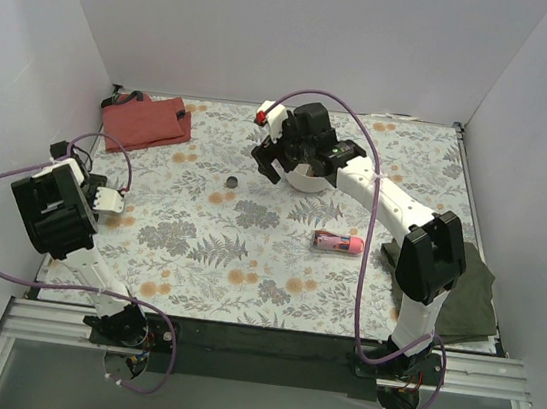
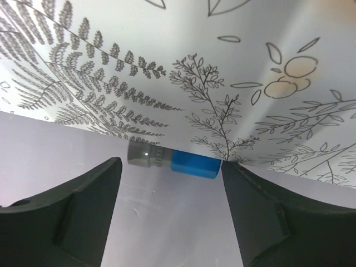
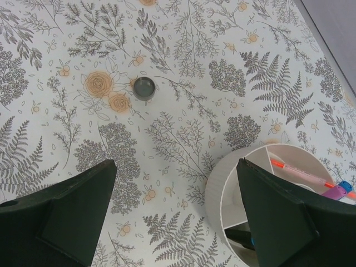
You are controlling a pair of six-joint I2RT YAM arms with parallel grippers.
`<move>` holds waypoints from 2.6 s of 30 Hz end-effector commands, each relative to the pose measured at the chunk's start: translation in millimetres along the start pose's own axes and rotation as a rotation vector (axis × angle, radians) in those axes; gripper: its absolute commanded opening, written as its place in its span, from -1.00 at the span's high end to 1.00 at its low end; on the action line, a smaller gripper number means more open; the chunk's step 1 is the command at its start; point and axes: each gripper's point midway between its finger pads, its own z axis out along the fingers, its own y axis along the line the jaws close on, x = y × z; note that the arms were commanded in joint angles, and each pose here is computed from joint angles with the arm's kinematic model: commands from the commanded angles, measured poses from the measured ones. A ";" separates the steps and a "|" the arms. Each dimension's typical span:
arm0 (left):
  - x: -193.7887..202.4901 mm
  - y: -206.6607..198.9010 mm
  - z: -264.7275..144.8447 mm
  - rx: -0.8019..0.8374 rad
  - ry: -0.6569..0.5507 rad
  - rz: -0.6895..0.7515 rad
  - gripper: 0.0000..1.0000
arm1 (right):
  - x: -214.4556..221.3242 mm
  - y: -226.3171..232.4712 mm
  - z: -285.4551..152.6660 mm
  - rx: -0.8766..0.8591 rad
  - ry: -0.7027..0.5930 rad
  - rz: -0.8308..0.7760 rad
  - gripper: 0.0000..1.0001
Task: Sort the stationery into containers
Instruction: Pick up the stationery from the corner of the board, then move the stationery to the center of the board.
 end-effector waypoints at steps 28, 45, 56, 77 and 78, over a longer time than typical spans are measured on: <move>-92.4 89.4 -138.4 -0.402 -0.501 0.105 0.14 | -15.0 -25.5 -6.5 0.039 -0.046 0.014 -0.97; -263.3 93.1 -226.5 0.806 -1.418 -1.138 0.17 | 29.2 -36.6 -38.0 0.059 -0.048 0.087 -0.97; -347.3 53.8 -224.6 1.273 -1.386 -1.159 0.14 | 13.3 41.6 -49.1 -0.182 -0.313 -0.327 -0.93; -400.1 17.2 -254.3 1.723 -1.290 -1.223 0.12 | -40.2 107.7 -27.0 -0.532 -0.795 -0.311 -0.48; -400.4 17.2 -253.3 1.717 -1.284 -1.220 0.12 | -37.4 110.6 -26.5 -0.556 -0.787 -0.293 -0.44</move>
